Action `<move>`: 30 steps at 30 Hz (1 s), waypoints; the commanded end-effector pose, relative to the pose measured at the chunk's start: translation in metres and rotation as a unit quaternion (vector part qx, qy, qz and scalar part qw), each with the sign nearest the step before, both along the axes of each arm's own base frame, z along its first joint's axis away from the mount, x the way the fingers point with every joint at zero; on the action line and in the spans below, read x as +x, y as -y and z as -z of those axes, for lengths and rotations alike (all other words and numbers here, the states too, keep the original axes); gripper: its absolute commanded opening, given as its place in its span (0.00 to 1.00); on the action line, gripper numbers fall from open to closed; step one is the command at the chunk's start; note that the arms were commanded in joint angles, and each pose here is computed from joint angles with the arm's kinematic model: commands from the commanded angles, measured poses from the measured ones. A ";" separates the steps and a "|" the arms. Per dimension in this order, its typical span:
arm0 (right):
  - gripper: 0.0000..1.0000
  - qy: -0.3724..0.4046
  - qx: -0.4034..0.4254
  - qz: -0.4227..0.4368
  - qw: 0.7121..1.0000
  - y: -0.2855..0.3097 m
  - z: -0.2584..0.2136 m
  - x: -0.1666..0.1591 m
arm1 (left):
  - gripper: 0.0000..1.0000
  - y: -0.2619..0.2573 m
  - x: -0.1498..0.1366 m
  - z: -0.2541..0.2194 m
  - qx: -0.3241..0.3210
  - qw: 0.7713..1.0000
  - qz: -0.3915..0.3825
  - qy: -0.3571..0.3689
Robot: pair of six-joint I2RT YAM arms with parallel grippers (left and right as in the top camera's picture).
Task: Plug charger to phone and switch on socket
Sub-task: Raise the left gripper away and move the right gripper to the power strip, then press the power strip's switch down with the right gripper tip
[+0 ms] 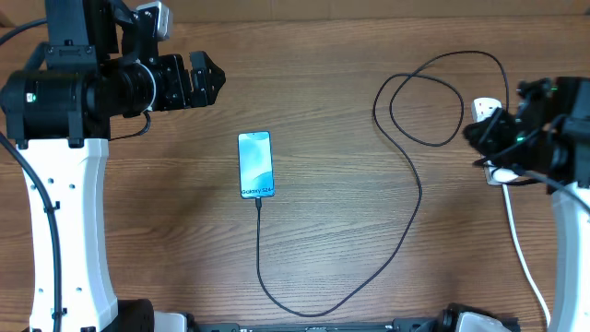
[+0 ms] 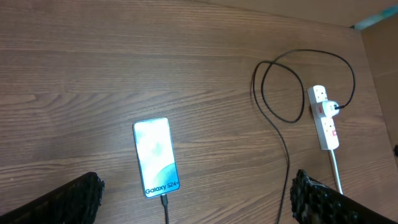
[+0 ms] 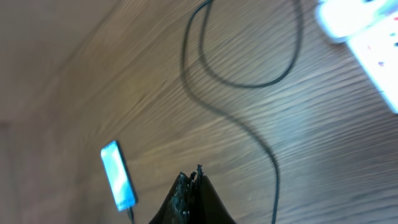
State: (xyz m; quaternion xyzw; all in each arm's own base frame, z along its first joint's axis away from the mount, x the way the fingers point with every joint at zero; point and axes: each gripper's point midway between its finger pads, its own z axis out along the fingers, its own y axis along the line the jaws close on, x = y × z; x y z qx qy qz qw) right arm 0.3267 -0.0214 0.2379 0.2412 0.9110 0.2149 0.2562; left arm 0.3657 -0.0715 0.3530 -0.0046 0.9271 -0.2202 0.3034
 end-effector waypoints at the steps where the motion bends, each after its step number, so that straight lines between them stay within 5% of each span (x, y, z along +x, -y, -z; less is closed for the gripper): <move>1: 0.04 0.009 0.021 0.018 1.000 0.027 0.003 0.012 | 0.99 0.000 0.002 -0.002 0.006 1.000 -0.001 0.005; 15: 0.04 0.008 0.086 0.165 0.983 0.152 0.038 0.044 | 1.00 0.000 0.002 -0.002 0.006 1.000 -0.001 0.005; 30: 0.04 -0.069 0.075 0.220 0.970 0.195 0.129 0.059 | 1.00 0.000 0.002 -0.002 0.006 1.000 -0.001 0.005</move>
